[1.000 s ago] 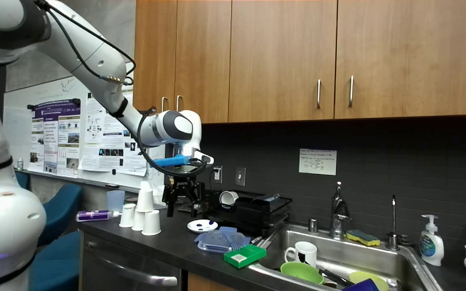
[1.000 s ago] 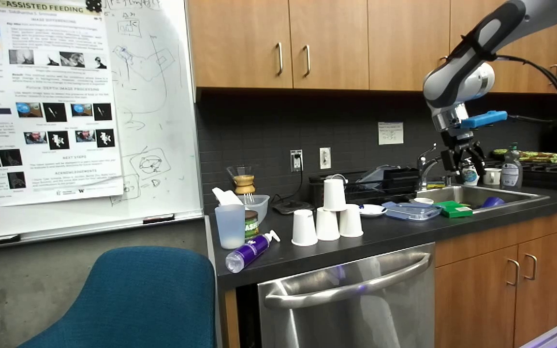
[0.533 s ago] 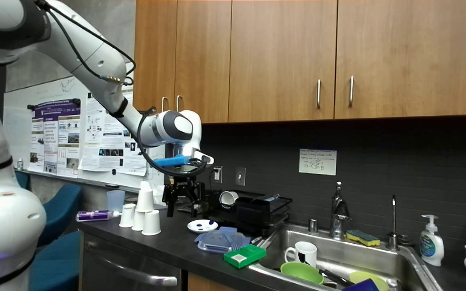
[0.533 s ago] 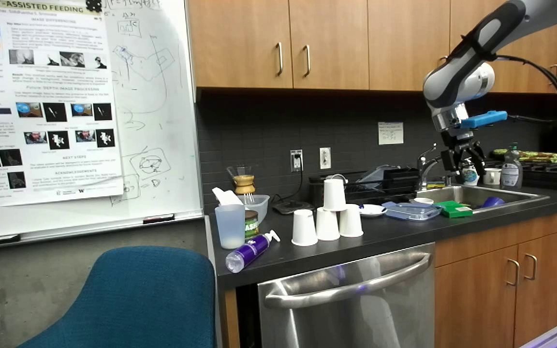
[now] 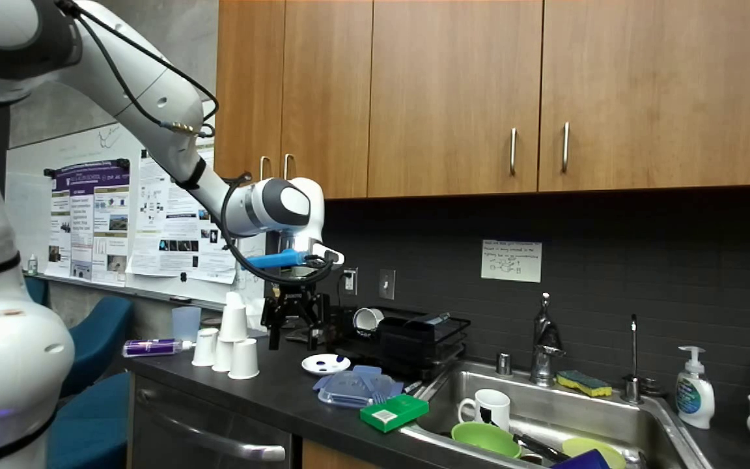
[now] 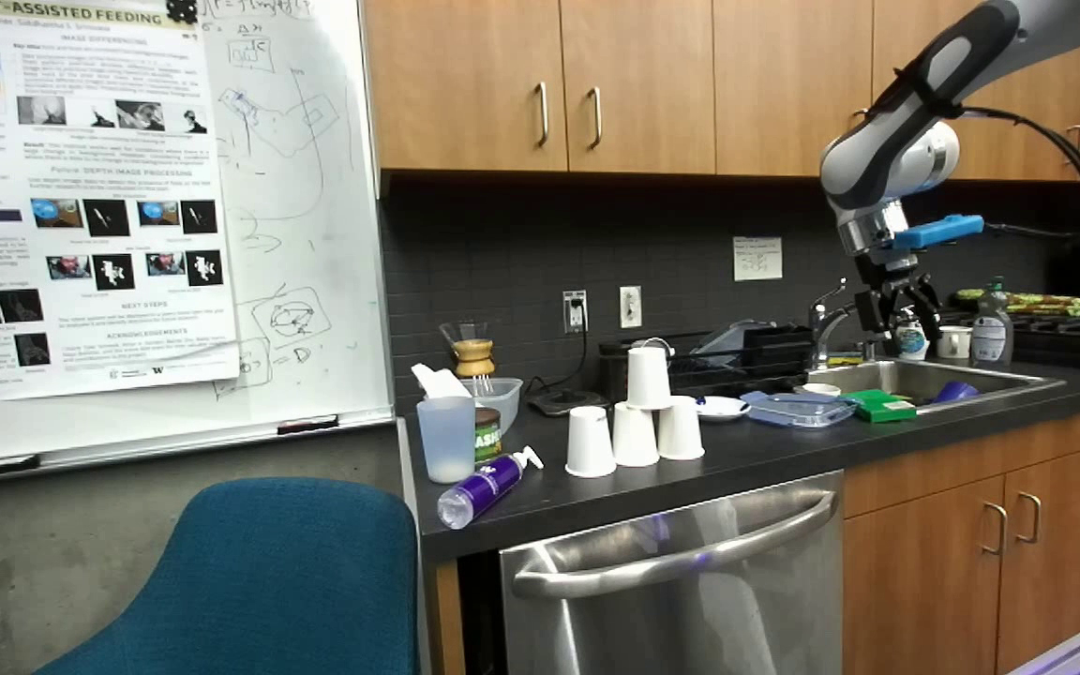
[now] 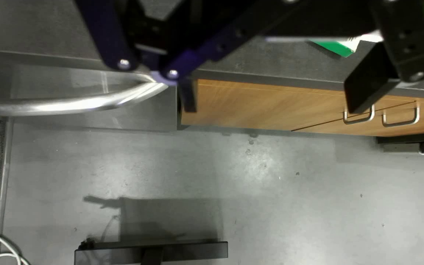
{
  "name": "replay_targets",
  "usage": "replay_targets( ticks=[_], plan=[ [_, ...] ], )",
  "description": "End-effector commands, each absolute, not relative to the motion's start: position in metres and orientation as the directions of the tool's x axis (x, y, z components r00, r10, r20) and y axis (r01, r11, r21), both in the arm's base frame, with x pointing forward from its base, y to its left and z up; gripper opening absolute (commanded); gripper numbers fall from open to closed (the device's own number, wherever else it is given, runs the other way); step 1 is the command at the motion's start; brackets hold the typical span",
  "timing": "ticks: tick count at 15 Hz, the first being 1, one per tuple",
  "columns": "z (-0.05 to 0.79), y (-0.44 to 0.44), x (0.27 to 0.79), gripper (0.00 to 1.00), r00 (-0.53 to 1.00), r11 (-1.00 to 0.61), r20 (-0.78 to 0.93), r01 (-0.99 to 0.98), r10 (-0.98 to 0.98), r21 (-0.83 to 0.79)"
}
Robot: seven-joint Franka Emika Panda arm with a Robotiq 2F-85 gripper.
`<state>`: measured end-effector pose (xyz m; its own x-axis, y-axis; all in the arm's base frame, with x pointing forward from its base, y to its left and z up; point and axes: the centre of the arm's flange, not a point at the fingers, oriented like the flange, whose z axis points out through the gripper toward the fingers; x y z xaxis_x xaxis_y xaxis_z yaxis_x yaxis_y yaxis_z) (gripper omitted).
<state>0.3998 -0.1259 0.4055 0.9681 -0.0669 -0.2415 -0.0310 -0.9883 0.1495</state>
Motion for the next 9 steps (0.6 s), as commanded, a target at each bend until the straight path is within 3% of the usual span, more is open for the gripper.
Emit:
replay_targets(
  ticks=[1, 9],
  plan=[
    [0.4055, -0.1259, 0.3998, 1.00, 0.968, -0.988, -0.241, -0.031, -0.067, 0.150],
    [0.4071, -0.1342, 0.3964, 1.00, 0.974, -0.990, -0.195, -0.094, -0.113, 0.102]
  ],
)
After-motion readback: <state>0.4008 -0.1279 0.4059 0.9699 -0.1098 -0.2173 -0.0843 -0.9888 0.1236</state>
